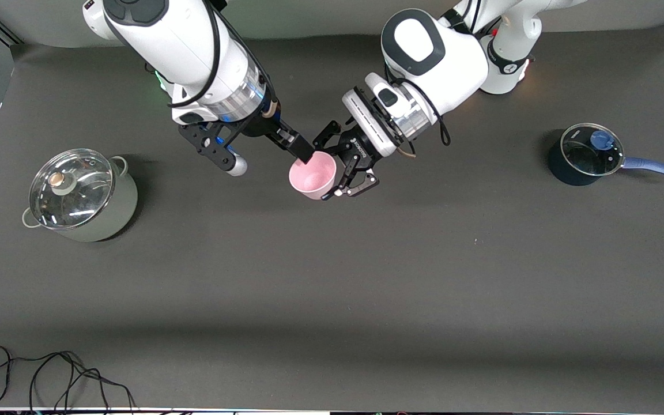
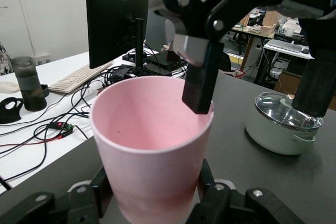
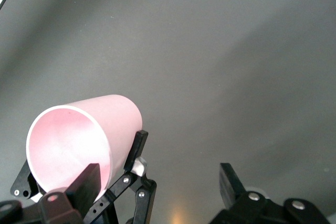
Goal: Transfer pink cup from left to right arm
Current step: 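Close the right gripper on the cup rim beside the left gripper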
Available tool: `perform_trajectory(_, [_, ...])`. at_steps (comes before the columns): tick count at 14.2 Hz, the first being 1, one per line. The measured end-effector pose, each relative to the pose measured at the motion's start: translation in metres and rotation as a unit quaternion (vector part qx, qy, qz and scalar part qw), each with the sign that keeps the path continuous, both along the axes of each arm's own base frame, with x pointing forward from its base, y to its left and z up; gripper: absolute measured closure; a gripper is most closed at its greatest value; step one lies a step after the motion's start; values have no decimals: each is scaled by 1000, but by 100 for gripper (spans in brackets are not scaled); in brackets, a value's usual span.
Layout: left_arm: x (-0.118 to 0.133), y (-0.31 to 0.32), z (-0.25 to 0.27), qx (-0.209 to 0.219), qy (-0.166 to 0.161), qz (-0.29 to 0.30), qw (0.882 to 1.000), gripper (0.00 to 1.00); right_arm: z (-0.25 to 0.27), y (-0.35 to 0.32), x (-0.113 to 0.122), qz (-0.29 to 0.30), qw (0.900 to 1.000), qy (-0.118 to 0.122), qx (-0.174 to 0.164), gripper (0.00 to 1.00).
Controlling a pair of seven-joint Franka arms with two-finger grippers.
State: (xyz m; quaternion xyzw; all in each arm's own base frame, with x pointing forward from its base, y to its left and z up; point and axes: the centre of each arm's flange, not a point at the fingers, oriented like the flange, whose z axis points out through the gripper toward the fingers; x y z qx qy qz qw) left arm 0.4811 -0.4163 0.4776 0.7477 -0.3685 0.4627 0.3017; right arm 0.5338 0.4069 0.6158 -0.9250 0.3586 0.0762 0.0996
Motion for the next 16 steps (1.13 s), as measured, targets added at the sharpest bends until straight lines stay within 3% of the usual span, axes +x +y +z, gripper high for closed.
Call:
perform_trajectory(13, [0,0,-1,0,1,1,1000,33,-25,2,11,-4,1000,14,-13,2])
perform_trajectory(15, [0,0,-1,0,1,2,1000,33,-31,3,13,-4,1000,18,-16,4])
perform_trajectory(16, [1,0,-1,0,2,2,1000,33,-32,3,13,-4,1000,18,-16,11])
